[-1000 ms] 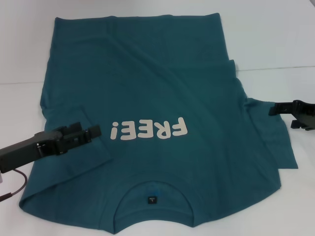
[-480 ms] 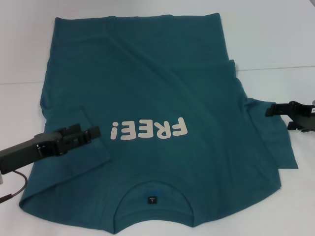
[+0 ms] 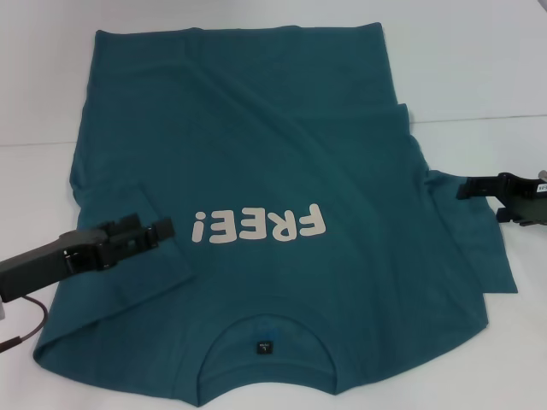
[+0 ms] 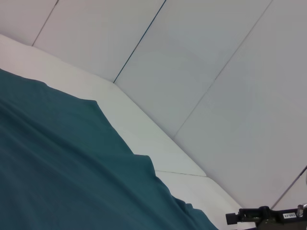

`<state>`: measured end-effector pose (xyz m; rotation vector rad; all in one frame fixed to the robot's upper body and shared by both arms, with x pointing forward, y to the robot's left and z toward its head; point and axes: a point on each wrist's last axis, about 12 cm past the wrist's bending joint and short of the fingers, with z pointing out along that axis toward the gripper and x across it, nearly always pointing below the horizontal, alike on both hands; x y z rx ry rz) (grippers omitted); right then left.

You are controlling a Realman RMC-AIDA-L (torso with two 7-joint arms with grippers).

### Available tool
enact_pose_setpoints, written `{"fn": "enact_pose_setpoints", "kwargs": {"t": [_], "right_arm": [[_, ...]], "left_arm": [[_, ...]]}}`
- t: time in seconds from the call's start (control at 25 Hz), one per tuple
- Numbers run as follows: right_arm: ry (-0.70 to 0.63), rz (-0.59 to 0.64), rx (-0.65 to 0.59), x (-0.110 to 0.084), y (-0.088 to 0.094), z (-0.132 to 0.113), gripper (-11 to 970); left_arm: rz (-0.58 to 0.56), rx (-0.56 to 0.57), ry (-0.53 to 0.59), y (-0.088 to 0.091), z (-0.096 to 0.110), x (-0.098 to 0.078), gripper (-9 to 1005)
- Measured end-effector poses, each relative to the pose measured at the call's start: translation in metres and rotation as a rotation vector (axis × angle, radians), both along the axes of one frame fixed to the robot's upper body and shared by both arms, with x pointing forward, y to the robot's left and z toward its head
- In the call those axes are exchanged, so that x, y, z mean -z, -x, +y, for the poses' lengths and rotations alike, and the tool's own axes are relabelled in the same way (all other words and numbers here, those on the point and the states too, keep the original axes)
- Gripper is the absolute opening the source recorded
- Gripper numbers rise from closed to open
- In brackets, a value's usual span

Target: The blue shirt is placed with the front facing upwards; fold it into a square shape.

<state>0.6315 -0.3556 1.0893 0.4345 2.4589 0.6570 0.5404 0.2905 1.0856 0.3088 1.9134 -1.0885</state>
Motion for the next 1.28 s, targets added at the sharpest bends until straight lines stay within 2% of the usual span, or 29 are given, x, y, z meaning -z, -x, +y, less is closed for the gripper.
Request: {"fn": "enact_pose_setpoints", "kwargs": {"t": [0.8,1.28], "right_arm": [[0.001,-0.004,0.001,0.006,0.000,0.009,916],[-0.063,-0.057,-0.037,-0.002,-0.006,0.022,916]], "left_arm": [[-0.009,-0.015,0.012,0.001,0.003,-0.001,933],[-0.007,-0.026,0.008,0.001,0.004,0.000,933]]}}
